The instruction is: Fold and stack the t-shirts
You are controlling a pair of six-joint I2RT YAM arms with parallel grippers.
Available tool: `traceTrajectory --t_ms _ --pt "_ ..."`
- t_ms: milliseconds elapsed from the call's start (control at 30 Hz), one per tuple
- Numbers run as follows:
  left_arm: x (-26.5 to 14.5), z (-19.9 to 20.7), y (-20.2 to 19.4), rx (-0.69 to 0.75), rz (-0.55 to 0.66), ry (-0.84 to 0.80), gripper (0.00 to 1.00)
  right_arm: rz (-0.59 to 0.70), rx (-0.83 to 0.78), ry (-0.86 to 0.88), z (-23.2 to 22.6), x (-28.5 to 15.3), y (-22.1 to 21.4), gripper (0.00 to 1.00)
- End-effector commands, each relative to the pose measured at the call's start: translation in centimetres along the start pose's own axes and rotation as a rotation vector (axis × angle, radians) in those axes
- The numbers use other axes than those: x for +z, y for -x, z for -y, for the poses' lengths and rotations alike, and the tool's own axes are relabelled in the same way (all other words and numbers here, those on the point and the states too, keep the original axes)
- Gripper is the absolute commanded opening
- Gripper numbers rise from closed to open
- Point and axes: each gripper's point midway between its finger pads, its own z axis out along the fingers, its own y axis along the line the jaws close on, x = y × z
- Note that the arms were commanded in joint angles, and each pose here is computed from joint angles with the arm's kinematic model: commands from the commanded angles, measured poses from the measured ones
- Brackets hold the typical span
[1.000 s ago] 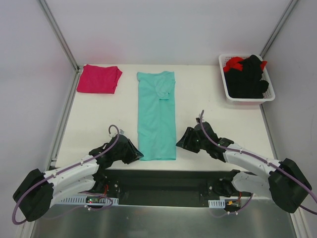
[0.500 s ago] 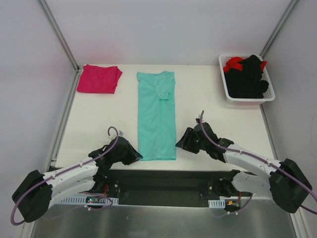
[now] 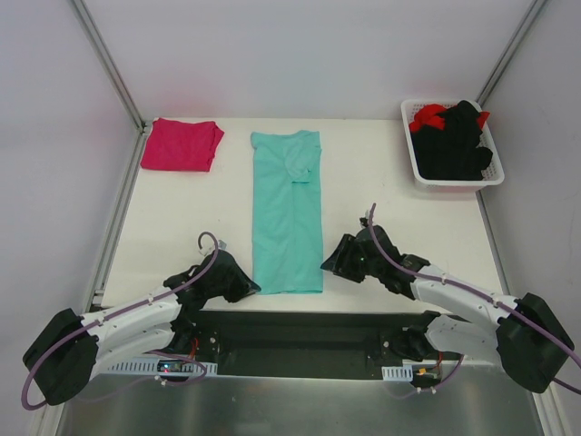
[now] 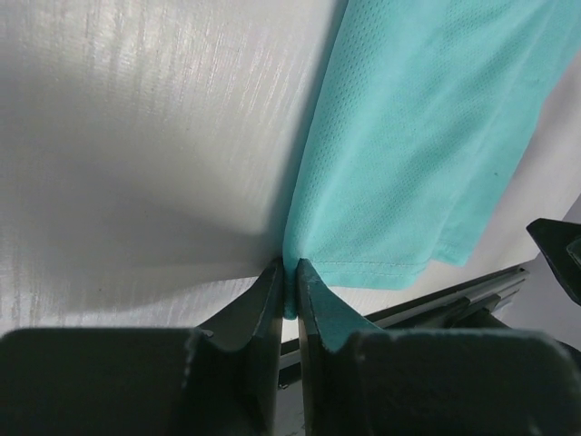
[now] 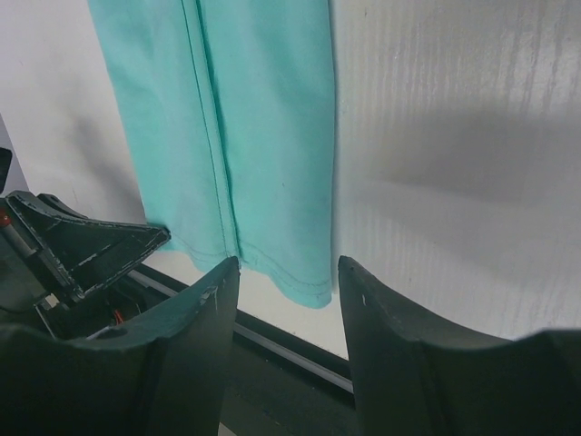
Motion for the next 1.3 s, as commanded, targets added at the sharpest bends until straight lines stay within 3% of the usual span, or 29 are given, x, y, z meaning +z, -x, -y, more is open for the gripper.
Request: traceTrajectory --t_ms 0,267,1267 --pt "0.2 -1.1 -0.3 0.0 -0.002 0.042 0.09 -0.018 0.04 0.04 -0.7 0.1 -0.9 0.51" --pt "0.3 -1.2 -0.3 0.003 -0.004 0.052 0.0 0.002 0.052 0.059 -0.2 0.2 -1.6 0.51" --pt "0.4 -1.4 -0.3 0.006 -0.007 0.06 0.0 -0.047 0.019 0.028 -0.1 1.5 -4.4 0.49"
